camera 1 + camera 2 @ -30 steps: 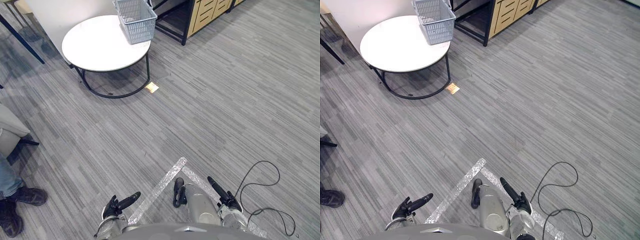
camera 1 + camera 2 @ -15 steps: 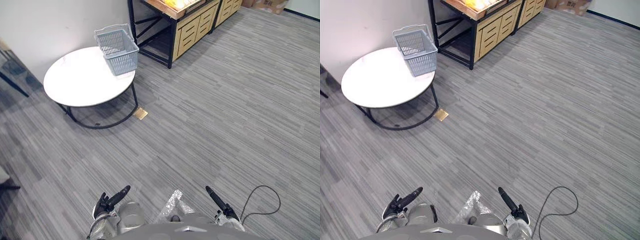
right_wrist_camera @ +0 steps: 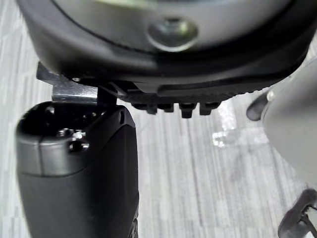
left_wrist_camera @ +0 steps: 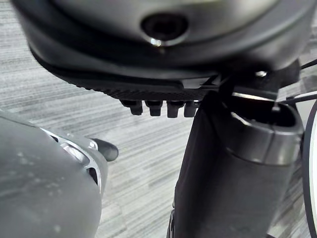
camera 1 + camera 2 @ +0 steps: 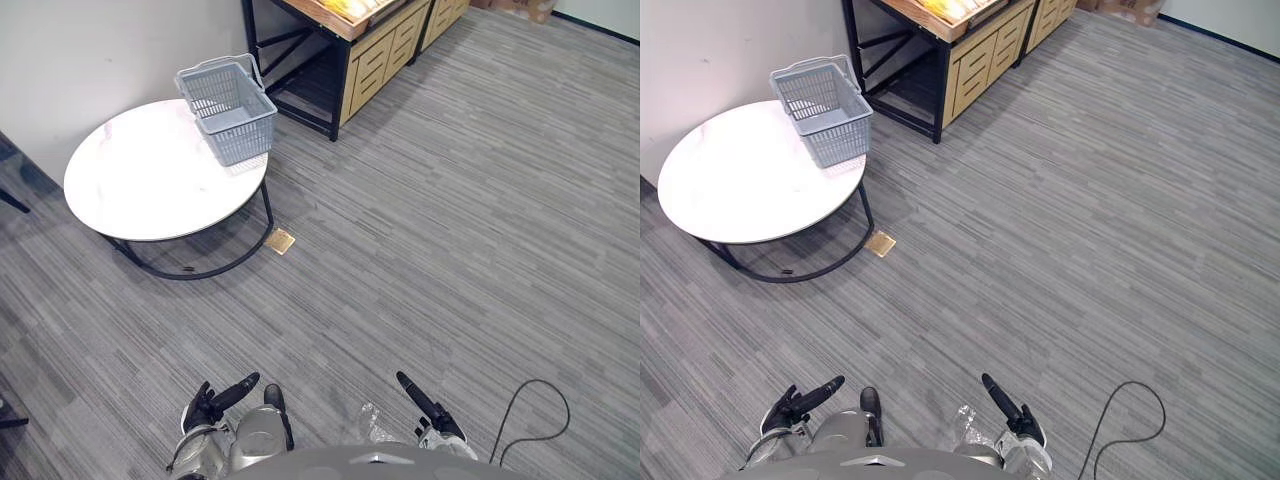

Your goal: Pick vegetable in the basket

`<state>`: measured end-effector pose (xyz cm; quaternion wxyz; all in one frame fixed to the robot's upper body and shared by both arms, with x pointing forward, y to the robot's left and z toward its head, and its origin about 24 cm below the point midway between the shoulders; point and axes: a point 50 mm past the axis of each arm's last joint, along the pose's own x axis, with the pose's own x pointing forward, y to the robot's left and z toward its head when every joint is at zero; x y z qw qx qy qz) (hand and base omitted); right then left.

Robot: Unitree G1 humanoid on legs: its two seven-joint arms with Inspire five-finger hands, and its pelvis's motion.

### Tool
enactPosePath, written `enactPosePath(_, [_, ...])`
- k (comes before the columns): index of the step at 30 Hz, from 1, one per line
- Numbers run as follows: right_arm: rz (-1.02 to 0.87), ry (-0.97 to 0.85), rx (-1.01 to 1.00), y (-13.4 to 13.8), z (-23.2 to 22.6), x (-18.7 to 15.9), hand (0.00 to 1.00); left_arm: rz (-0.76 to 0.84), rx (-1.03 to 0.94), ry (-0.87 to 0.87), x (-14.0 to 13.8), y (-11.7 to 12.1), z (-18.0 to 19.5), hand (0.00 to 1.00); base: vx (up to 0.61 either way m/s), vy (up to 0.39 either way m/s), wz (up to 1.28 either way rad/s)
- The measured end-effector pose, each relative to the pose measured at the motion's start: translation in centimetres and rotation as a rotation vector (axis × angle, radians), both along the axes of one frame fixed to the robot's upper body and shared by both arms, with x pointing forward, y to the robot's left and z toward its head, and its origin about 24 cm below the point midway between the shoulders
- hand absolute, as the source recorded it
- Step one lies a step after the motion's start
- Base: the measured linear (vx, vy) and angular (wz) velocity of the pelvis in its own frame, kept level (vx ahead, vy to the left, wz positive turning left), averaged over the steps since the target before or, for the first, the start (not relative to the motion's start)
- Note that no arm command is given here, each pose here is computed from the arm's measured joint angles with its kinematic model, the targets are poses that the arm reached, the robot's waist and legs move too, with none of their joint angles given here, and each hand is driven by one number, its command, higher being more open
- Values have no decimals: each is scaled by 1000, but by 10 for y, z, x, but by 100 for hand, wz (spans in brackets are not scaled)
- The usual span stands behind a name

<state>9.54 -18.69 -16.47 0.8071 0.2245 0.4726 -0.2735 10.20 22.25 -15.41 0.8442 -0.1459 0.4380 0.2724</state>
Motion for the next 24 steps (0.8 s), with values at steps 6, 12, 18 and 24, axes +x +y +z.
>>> enactPosePath(6, [21,9,-15,-5,0,0,100,-30,2,-1,2,-2,0,100,-48,96,-45])
enactPosePath(12, [51,35,-32,-12,0,-7,100,-70,-2,4,3,-8,-1,100,38,145,8])
enactPosePath(18, [21,40,-30,-15,-1,-17,100,-101,6,36,-7,-8,-3,100,191,87,55])
enactPosePath(24, [10,25,-30,-18,0,-16,100,-82,-3,67,-16,-9,-6,100,271,-36,10])
